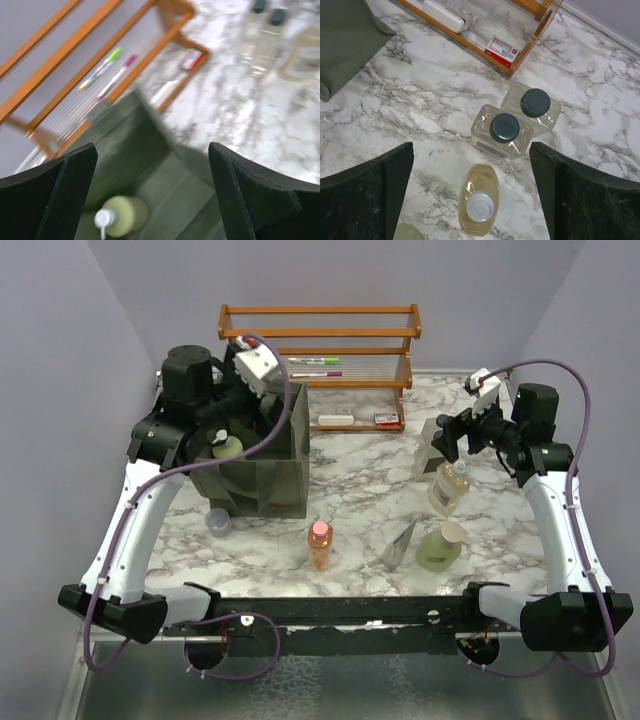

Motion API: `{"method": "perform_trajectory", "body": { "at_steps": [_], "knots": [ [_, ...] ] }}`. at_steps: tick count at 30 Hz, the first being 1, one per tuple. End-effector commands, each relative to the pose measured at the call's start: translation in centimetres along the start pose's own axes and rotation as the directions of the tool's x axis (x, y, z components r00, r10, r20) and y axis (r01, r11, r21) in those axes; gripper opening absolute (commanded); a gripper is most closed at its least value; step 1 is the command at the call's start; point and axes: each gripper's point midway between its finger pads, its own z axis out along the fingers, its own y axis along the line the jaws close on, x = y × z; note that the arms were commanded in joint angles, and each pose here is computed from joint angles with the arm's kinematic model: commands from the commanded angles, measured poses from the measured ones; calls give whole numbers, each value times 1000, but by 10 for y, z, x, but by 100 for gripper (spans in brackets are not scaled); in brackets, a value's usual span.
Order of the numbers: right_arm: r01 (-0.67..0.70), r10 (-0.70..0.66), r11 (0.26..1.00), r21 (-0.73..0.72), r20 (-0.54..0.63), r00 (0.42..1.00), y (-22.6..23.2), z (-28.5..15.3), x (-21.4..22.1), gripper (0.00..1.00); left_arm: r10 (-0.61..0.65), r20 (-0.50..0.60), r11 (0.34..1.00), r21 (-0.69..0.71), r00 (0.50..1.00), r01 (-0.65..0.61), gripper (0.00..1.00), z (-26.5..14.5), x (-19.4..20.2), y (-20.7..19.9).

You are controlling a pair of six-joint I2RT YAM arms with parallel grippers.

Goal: Place the personal care products into the canvas bag
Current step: Pick up the care product from the center of the board.

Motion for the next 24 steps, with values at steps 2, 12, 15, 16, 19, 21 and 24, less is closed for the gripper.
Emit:
{"method": "perform_trajectory", "body": {
  "at_steps": [2,12,15,16,19,21,24],
  "knots": [
    [-11,11,1000,-25,5,1000,4,-5,-6,99,174,2,915,370,985,-162,95,-10,-8,-101],
    [-47,47,999,-7,-17,999,7,-8,4,99,356,-47,658,721,933,-215,95,-26,53,-206],
    [-53,53,999,-5,-18,998,8,-8,5,99,414,-100,616,763,905,-197,96,-30,85,-216],
    [-56,56,998,-4,-19,998,8,-9,6,99,426,-114,607,772,898,-189,95,-31,94,-218],
    [-61,61,998,-6,-23,998,8,-8,7,99,455,-143,581,796,879,-172,96,-33,118,-225],
    [-65,64,998,-11,-23,998,8,-7,7,99,461,-156,571,805,874,-158,95,-33,127,-228],
    [-72,71,997,-19,-27,997,10,-6,9,99,452,-159,557,819,878,-138,88,-32,133,-235]
  ]
}}
